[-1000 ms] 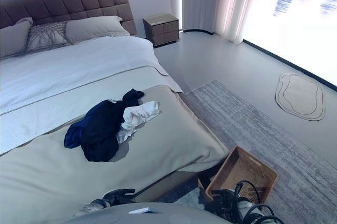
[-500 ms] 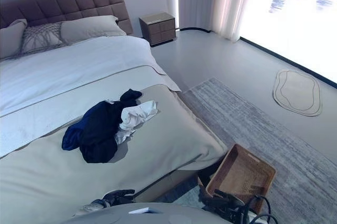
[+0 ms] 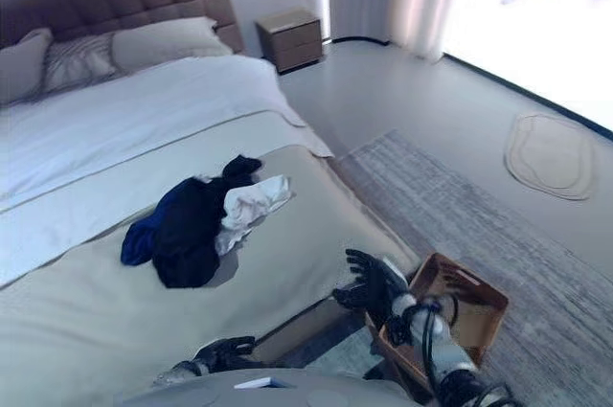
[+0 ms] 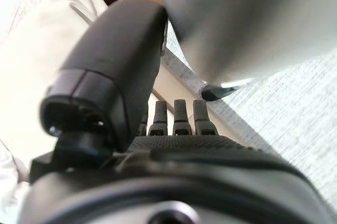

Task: Pick up the clothes from the bed and place them into the basket

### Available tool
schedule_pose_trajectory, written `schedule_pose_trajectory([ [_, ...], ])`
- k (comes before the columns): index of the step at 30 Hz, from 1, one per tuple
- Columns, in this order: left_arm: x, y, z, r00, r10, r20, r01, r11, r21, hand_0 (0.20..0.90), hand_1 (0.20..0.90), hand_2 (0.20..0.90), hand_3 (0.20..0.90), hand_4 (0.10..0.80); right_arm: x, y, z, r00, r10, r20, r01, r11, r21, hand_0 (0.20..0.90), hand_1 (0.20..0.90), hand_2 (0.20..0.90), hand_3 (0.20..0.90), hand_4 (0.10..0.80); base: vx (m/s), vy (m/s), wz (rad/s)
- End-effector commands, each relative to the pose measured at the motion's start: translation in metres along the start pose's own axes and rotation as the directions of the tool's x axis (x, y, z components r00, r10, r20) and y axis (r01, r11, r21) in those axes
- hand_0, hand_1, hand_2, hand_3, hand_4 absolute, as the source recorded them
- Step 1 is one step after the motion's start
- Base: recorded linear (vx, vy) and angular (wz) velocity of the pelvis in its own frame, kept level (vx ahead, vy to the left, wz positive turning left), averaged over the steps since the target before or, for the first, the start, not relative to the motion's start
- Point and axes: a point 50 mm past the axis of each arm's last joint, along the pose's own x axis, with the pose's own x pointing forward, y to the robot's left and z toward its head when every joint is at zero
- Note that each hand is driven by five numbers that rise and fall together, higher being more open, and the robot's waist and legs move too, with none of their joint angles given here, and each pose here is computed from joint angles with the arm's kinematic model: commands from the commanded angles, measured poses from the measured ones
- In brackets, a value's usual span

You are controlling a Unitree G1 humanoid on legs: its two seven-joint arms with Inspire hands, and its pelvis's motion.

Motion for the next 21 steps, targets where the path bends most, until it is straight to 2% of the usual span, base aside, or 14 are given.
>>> schedule_pose_trajectory([
  [1, 0.001, 0.025, 0.030, 0.994, 0.073, 0.086, -0.077, 0.996, 0.042, 0.900, 0.900, 0.900, 0.900, 0.800, 0.020, -0.113, 0.141, 0.798, -0.415, 0.437, 0.479, 0.877, -0.041, 0.900, 0.900, 0.900, 0.900, 0.800, -0.210, -0.009, 0.53],
  [3, 0.001, 0.028, 0.035, 0.991, 0.086, 0.101, -0.091, 0.995, 0.048, 0.900, 0.900, 0.900, 0.900, 0.800, 0.019, -0.125, 0.153, 0.763, -0.447, 0.466, 0.527, 0.848, -0.049, 0.900, 0.900, 0.900, 0.900, 0.800, -0.125, -0.019, 0.47],
  [4, 0.000, 0.035, 0.041, 0.988, 0.105, 0.115, -0.112, 0.992, 0.058, 0.900, 0.900, 0.900, 0.900, 0.800, 0.015, -0.141, 0.173, 0.701, -0.489, 0.519, 0.608, 0.790, -0.076, 0.900, 0.900, 0.900, 0.900, 0.800, -0.092, -0.012, 0.50],
  [7, -0.003, 0.051, 0.045, 0.983, 0.148, 0.112, -0.157, 0.985, 0.078, 0.900, 0.900, 0.900, 0.900, 0.800, 0.007, -0.166, 0.202, 0.603, -0.536, 0.591, 0.738, 0.656, -0.159, 0.900, 0.900, 0.900, 0.900, 0.800, -0.028, 0.017, 0.67],
  [12, -0.008, 0.067, 0.044, 0.976, 0.187, 0.110, -0.194, 0.979, 0.057, 0.900, 0.900, 0.900, 0.900, 0.800, 0.006, -0.186, 0.214, 0.566, -0.601, 0.564, 0.811, 0.529, -0.250, 0.900, 0.900, 0.900, 0.900, 0.800, 0.030, 0.026, 0.56],
  [13, -0.010, 0.074, 0.048, 0.971, 0.200, 0.128, -0.206, 0.978, 0.033, 0.900, 0.900, 0.900, 0.900, 0.800, 0.010, -0.200, 0.212, 0.581, -0.662, 0.474, 0.814, 0.485, -0.320, 0.900, 0.900, 0.900, 0.900, 0.800, 0.009, 0.020, 0.47],
  [16, -0.013, 0.081, 0.057, 0.965, 0.202, 0.167, -0.207, 0.978, 0.018, 0.900, 0.900, 0.900, 0.900, 0.800, 0.014, -0.218, 0.207, 0.592, -0.727, 0.349, 0.801, 0.484, -0.352, 0.900, 0.900, 0.900, 0.900, 0.800, 0.008, -0.008, 0.43],
  [17, -0.013, 0.082, 0.057, 0.965, 0.201, 0.171, -0.207, 0.978, 0.015, 0.900, 0.900, 0.900, 0.900, 0.800, 0.016, -0.219, 0.205, 0.599, -0.731, 0.326, 0.793, 0.489, -0.362, 0.900, 0.900, 0.900, 0.900, 0.800, 0.017, -0.048, 0.39],
  [19, -0.015, 0.085, 0.065, 0.959, 0.193, 0.209, -0.200, 0.980, 0.015, 0.900, 0.900, 0.900, 0.900, 0.800, 0.019, -0.233, 0.191, 0.628, -0.763, 0.151, 0.748, 0.539, -0.388, 0.900, 0.900, 0.900, 0.900, 0.800, -0.009, -0.022, 0.28],
  [21, -0.016, 0.087, 0.068, 0.954, 0.193, 0.229, -0.200, 0.980, 0.010, 0.900, 0.900, 0.900, 0.900, 0.800, 0.018, -0.242, 0.178, 0.640, -0.767, 0.044, 0.712, 0.570, -0.410, 0.900, 0.900, 0.900, 0.900, 0.800, -0.006, 0.016, 0.34],
])
